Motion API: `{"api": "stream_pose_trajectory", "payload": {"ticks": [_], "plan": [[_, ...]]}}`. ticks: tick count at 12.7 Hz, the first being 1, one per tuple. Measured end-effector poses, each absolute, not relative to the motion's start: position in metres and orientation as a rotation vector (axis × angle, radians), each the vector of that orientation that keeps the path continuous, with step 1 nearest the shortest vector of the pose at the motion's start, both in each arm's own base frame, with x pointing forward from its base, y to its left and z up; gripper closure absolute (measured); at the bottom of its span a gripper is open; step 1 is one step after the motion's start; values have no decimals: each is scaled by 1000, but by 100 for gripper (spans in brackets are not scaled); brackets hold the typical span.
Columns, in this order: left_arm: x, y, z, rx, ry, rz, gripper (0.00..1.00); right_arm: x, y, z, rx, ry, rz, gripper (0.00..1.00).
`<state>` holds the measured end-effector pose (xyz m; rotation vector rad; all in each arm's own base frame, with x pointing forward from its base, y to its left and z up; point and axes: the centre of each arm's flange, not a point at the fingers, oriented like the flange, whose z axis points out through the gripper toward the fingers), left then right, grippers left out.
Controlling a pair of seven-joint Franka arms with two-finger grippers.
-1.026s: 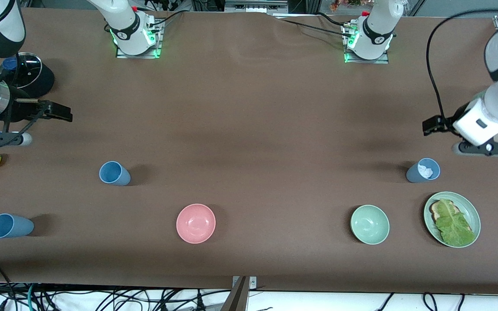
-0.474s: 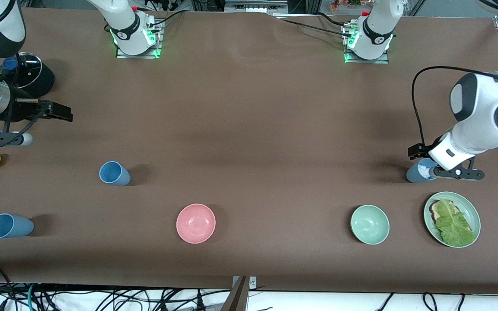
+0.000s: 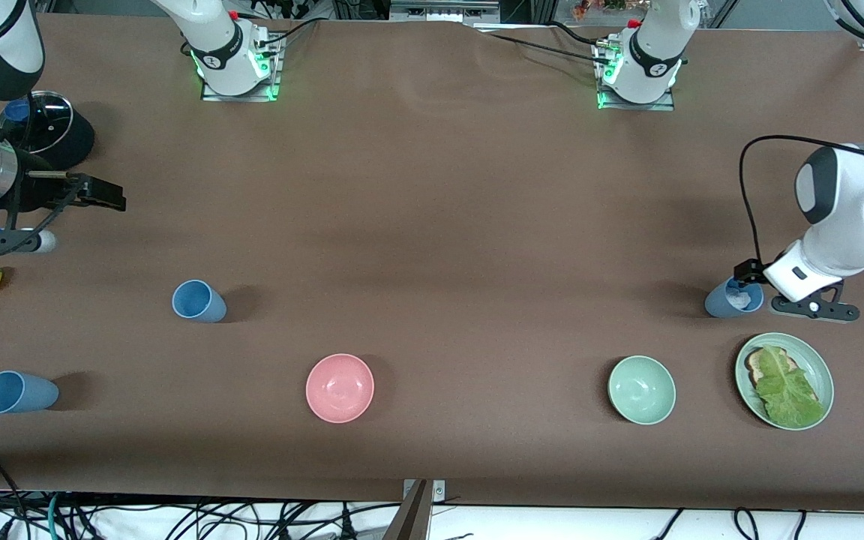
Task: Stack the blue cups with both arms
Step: 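Lower the left gripper onto the blue cup with white contents and grasp it, then carry the cup with the left gripper while the right gripper reaches the blue cup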
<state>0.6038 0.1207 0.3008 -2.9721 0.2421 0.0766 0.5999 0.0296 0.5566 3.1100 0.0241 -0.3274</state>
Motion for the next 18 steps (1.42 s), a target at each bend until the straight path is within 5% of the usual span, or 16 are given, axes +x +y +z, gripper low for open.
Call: {"api": "stream_pose_trajectory", "payload": {"ticks": [1, 3, 4, 10, 18], "plan": [[603, 131, 289, -2979, 234, 80, 6, 600, 29, 557, 3110, 22, -328, 0], [604, 135, 268, -2997, 222, 77, 26, 600, 24, 557, 3110, 13, -328, 0], [604, 133, 261, -3005, 223, 82, 26, 600, 22, 556, 3110, 8, -329, 0], [606, 132, 260, -3057, 153, 68, 99, 603, 24, 546, 3105, 16, -362, 0], [642, 37, 354, -3191, 180, 233, 99, 606, 24, 525, 3090, 15, -452, 0]]}}
